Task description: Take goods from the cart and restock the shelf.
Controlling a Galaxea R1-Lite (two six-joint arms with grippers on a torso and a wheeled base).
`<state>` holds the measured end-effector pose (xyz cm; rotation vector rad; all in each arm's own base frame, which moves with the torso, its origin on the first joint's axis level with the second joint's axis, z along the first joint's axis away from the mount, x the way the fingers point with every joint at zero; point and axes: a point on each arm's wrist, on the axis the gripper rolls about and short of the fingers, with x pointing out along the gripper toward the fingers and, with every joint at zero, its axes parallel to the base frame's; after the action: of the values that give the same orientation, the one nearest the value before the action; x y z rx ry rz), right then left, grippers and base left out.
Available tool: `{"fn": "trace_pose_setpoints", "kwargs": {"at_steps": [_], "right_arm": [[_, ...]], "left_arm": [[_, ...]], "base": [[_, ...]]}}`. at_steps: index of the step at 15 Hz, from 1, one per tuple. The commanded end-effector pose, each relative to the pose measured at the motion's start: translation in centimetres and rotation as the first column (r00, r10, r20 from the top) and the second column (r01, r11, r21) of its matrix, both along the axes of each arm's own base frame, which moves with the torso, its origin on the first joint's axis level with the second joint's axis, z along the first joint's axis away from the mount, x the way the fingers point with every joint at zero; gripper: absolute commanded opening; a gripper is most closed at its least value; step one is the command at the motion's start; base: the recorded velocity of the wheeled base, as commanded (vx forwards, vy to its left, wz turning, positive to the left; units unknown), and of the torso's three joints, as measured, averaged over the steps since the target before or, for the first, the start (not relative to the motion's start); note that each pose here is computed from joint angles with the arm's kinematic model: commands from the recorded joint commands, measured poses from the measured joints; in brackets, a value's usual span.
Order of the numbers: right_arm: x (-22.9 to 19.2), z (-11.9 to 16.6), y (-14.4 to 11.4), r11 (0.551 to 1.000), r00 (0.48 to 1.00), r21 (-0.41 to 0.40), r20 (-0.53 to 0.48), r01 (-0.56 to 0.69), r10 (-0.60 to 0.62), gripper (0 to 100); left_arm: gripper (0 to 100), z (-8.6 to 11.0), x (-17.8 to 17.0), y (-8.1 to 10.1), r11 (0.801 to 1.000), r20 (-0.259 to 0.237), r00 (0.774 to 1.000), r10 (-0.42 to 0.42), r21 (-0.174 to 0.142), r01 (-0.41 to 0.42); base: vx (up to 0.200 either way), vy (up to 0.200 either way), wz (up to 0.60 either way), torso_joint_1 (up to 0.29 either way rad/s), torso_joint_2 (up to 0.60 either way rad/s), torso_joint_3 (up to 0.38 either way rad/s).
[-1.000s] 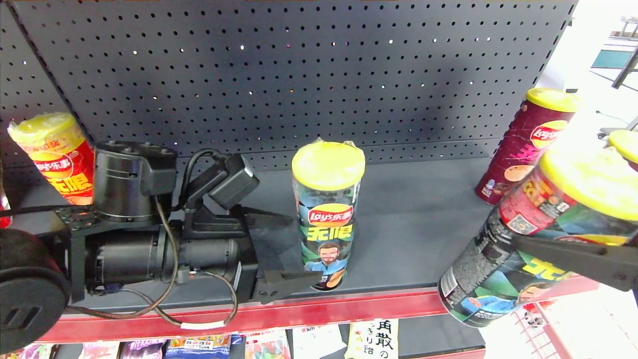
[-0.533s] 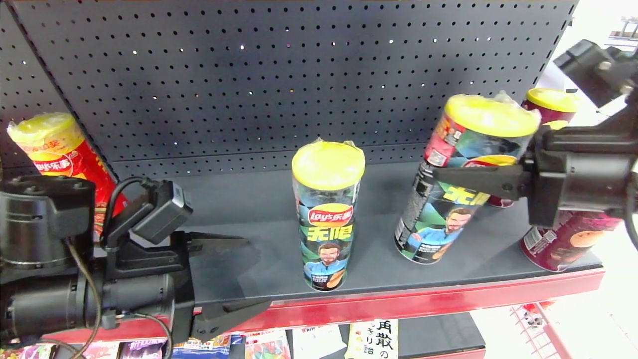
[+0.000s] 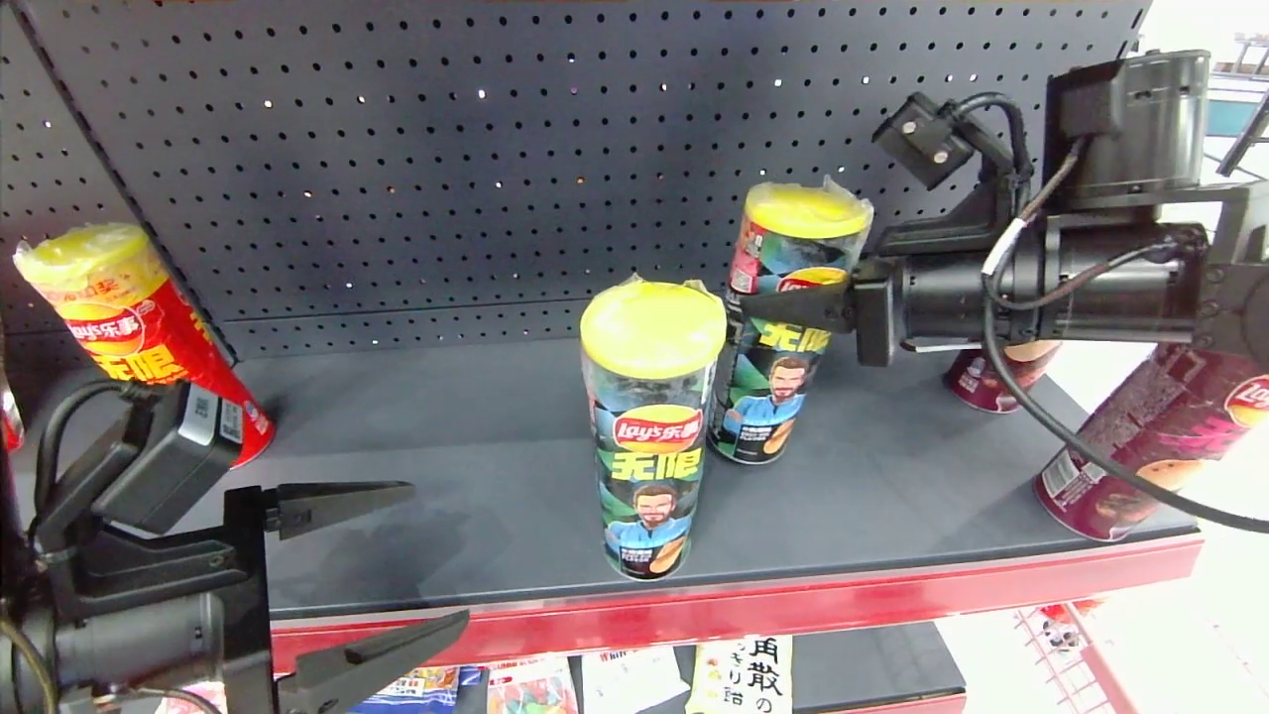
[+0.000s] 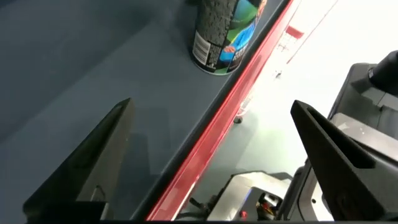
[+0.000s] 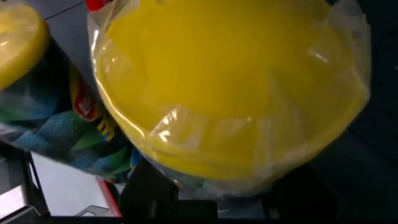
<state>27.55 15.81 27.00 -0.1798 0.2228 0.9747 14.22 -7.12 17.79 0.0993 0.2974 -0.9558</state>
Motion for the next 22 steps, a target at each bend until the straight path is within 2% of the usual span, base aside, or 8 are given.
{"fn": "trace_pose_setpoints", "kwargs": {"at_steps": [1,7,9,14,17,18,22], "right_arm": [[2.1,-1.1,1.4,1.0,1.0,-0.011,-0.025,-0.01,0.009,0],[6.1,-0.9,3.9,1.0,1.0,0.014,0.02,-0.022,0.022,0],[6.2,-1.0,4.7,0.999,0.999,0.013,0.018,-0.037,0.037,0],[6.4,-1.6,5.0,0.999,0.999,0.005,0.005,-0.04,0.04,0],[6.5,-1.5,5.0,0.999,0.999,0.005,0.009,-0.034,0.034,0],[6.5,-1.6,5.0,0.999,0.999,0.003,0.009,-0.035,0.035,100],[4.4,-1.0,4.1,0.999,0.999,-0.001,0.002,-0.038,0.038,100]], "left_arm": [[100,0.6,-0.4,0.2,1.0,0.027,1.0,0.006,-0.014,-0.006],[100,0.7,-0.5,0.3,1.0,0.036,0.999,0.023,-0.014,-0.022],[100,0.6,-0.5,0.3,1.0,0.034,0.999,0.024,-0.012,-0.024],[100,1.0,-0.3,0.2,0.998,0.019,0.999,0.048,-0.032,-0.048],[100,0.9,-0.1,0.2,0.998,0.013,0.999,0.048,-0.03,-0.048],[100,0.9,-0.1,0.2,0.998,0.012,0.999,0.051,-0.028,-0.051],[100,1.1,0.1,0.1,0.998,0.019,0.998,0.054,-0.029,-0.053]], "base": [[0.0,0.0,0.0,0.0,0.0,0.0],[0.0,0.0,0.0,0.0,0.0,0.0],[0.0,0.0,0.0,0.0,0.0,0.0],[0.0,0.0,0.0,0.0,0.0,0.0],[0.0,0.0,0.0,0.0,0.0,0.0],[0.0,0.0,0.0,0.0,0.0,0.0],[0.0,0.0,0.0,0.0,0.0,0.0]]}}
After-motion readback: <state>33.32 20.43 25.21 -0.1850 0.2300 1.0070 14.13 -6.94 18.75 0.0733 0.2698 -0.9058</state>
